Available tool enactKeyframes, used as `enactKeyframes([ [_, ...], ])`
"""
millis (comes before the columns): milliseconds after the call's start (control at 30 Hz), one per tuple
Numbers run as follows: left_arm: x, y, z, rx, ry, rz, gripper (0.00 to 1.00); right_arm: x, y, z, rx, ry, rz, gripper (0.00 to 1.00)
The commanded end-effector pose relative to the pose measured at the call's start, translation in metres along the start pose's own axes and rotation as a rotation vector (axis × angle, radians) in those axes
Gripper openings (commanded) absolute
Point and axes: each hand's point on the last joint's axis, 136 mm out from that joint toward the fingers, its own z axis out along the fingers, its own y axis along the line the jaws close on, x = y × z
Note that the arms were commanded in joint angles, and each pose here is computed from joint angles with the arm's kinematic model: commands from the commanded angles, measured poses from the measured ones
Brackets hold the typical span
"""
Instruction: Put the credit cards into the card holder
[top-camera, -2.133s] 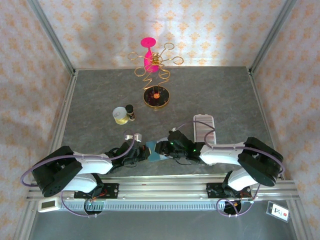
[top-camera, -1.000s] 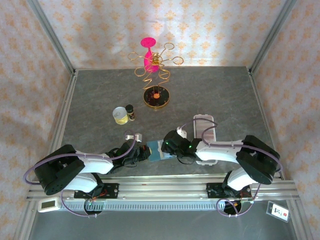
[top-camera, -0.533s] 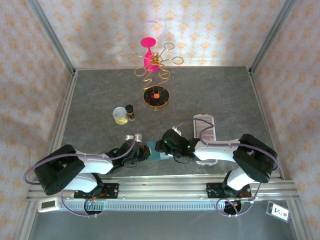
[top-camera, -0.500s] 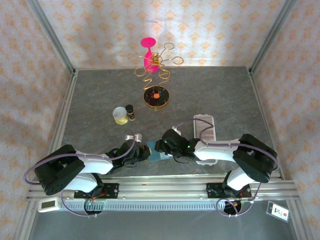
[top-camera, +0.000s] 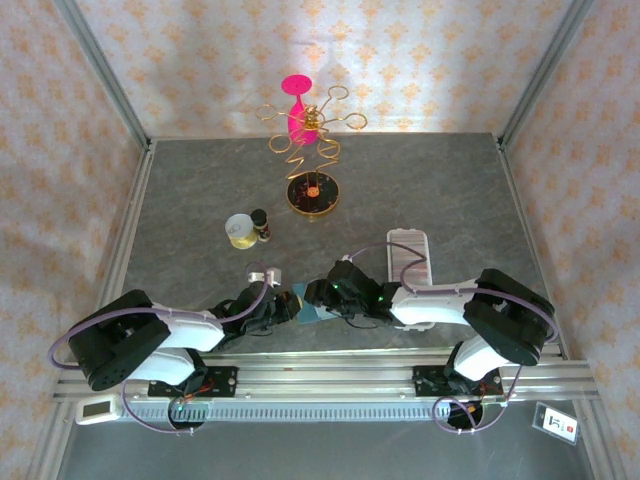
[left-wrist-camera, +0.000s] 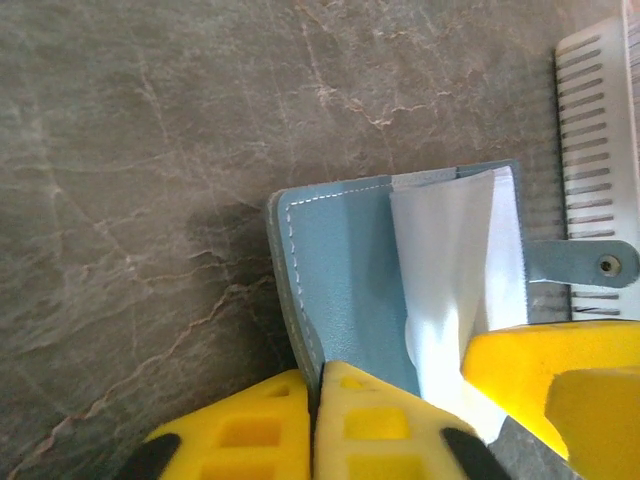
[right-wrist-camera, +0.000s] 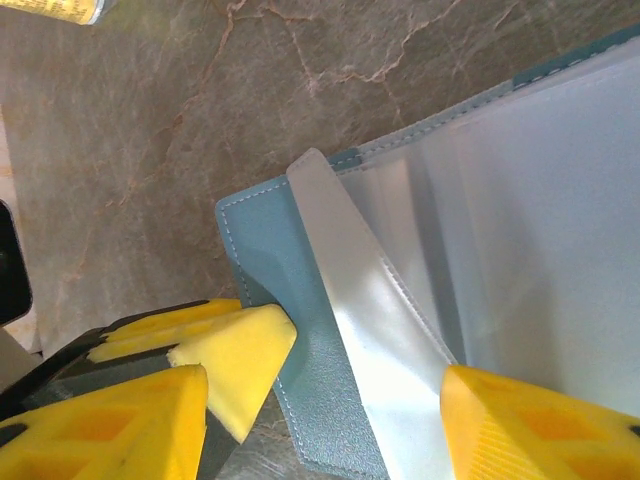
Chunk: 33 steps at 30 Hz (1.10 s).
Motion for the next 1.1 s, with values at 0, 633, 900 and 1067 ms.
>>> enactKeyframes([
  [0, 0.013, 0.024, -0.005, -0.066, 0.031, -0.027, 0.16, 0.001, 0.010, -0.004, -0.059, -0.008, 0.021, 0.62],
  [633, -0.026, 0.035, -0.044, -0.106, -0.204, -0.110, 0.16, 0.000, 0.014, 0.002, -0.077, -0.007, 0.025, 0.55],
  [900, -0.070, 0.000, -0.065, -0.123, -0.239, -0.108, 0.05, 0.002, 0.012, 0.007, -0.066, 0.005, 0.016, 0.42],
  [1067, -0.078, -0.041, -0.040, -0.077, -0.125, -0.053, 0.00, 0.004, 0.008, 0.009, -0.053, 0.011, 0.014, 0.36],
])
